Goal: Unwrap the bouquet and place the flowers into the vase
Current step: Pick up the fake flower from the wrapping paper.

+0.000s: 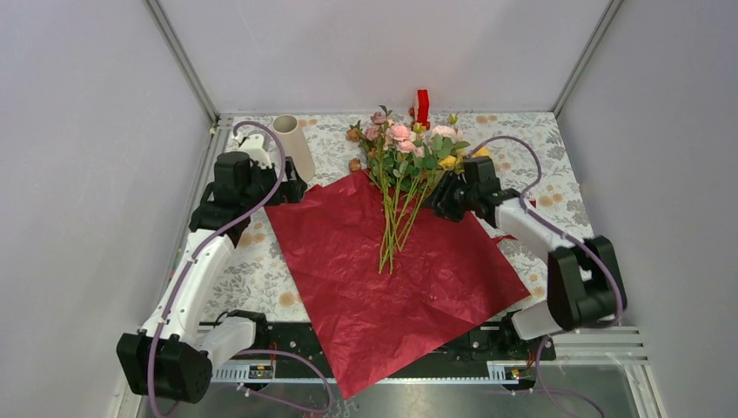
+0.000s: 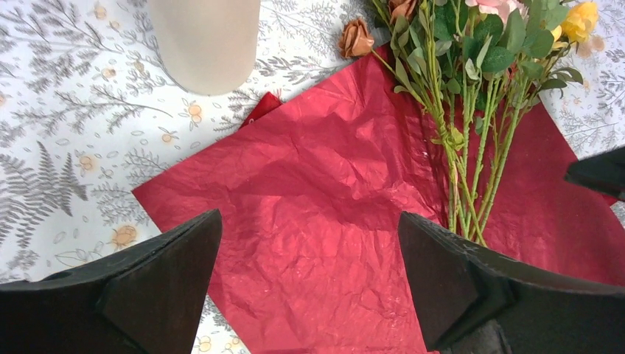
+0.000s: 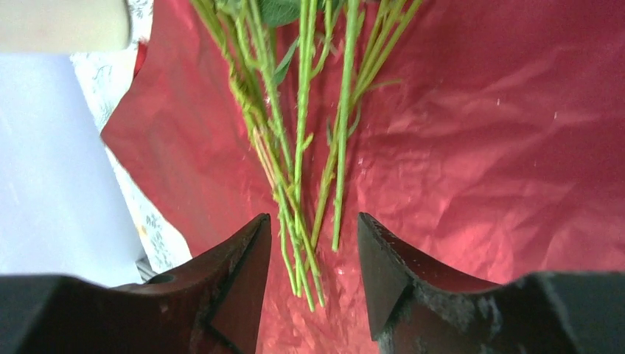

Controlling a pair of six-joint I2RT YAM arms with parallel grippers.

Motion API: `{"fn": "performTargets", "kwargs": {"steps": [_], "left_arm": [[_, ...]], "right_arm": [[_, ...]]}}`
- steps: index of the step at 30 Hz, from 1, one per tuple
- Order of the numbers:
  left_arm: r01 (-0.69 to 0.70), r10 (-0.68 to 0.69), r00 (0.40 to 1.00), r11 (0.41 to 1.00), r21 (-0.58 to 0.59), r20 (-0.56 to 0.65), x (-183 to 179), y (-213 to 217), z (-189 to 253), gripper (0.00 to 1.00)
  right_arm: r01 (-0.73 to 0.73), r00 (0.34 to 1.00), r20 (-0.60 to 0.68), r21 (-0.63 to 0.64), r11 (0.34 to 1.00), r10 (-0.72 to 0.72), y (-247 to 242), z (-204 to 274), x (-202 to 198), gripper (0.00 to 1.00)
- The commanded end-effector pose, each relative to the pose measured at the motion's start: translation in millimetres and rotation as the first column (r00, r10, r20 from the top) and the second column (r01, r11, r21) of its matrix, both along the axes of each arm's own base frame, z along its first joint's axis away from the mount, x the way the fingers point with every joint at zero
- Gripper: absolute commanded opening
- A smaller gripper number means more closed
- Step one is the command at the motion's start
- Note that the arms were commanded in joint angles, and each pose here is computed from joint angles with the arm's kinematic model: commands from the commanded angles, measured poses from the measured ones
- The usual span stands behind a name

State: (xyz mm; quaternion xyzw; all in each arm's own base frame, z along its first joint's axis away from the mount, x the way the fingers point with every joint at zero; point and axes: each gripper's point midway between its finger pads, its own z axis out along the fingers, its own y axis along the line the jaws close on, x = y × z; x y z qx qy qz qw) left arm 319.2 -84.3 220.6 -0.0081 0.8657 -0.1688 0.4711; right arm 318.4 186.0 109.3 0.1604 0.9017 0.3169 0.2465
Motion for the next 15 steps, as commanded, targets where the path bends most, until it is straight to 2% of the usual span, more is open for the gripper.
{"fn": "performTargets", "kwargs": {"steps": [1,6,10,15], "left_arm": [[-0.020,0.008,0.990,0.996,0.085,0.142,7.0,13.7,38.5,0.99],[-0.097,0.075,0.988,0.982,0.164,0.134,1.1,34.5,29.0,0.99],[-0.088,0.066,0.986,0.986,0.143,0.151,-1.3,31.2,35.3,0.99],[-0.071,0.052,0.987,0.990,0.120,0.152,-1.0,26.1,38.0,0.99]], "right_arm": [[0.073,0.996,0.047,-0.009,0.997,-0.072,6.4,11.9,55.7,0.52],[0.086,0.996,0.037,-0.054,0.995,-0.084,10.7,7.2,91.1,0.47],[0.118,0.993,-0.003,-0.173,0.978,-0.120,-5.2,-13.3,98.1,0.43],[0.107,0.993,-0.033,-0.208,0.972,-0.117,-7.4,-29.4,101.1,0.43]]}}
